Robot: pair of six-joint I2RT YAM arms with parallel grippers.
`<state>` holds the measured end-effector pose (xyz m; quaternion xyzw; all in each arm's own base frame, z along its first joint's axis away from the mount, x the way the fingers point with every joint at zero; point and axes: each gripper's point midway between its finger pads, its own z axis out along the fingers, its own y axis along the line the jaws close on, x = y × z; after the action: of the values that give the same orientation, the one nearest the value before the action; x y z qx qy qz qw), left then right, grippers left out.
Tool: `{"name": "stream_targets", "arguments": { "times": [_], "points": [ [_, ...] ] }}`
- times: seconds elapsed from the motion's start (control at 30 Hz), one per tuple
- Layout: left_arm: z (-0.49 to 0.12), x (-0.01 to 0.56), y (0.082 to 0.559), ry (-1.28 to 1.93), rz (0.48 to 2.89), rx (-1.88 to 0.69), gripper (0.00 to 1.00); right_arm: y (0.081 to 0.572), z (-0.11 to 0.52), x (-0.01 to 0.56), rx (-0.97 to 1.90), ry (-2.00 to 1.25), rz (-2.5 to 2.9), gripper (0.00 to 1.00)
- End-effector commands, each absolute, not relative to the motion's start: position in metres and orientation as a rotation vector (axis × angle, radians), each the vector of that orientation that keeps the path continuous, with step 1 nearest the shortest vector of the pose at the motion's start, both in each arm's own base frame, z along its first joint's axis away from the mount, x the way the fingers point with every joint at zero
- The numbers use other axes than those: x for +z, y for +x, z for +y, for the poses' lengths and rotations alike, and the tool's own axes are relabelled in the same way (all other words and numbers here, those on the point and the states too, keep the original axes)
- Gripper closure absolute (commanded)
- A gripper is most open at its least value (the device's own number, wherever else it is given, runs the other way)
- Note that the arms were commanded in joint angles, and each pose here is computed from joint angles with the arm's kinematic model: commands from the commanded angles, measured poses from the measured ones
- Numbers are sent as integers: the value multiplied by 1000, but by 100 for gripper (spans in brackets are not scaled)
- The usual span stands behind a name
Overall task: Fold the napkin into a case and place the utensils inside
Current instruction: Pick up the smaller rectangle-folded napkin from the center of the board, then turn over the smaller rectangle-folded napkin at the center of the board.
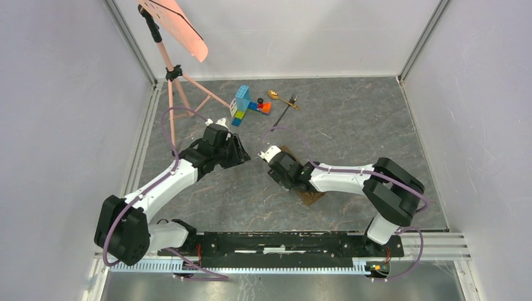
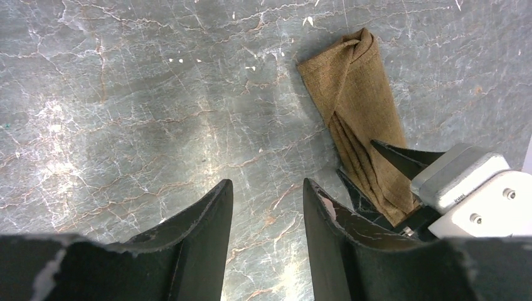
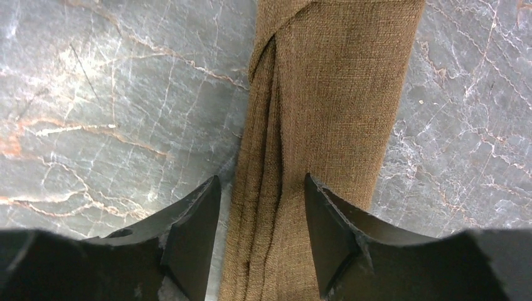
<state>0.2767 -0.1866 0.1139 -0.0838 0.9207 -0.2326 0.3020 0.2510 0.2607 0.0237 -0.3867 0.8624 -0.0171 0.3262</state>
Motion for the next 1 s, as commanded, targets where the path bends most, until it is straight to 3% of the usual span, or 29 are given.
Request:
{"name": "stream_targets", "arguments": {
  "times": [0.0,0.13,0.23,0.4,0.67,0.83,0.97],
  "points": [
    [-187,128,279,-202,2388,-645,48,261,257,19,-148,-920,2245,48],
    [-184,133,280,-204,2371,-632,48,266,243,22,-236,-863,2195,85],
    [-181,136,279,-205,2365,-616,48,267,247,34,-192,-845,2162,100],
    [-177,146,280,-210,2343,-596,48,256,284,68,100,-821,2157,100],
    [-171,168,282,-218,2293,-579,47,192,361,108,1167,-654,2211,100],
    [-172,175,281,-215,2283,-592,48,171,375,115,1634,-477,2150,100],
    [-173,178,280,-199,2286,-598,47,172,368,105,1816,-346,2103,100]
  ]
}}
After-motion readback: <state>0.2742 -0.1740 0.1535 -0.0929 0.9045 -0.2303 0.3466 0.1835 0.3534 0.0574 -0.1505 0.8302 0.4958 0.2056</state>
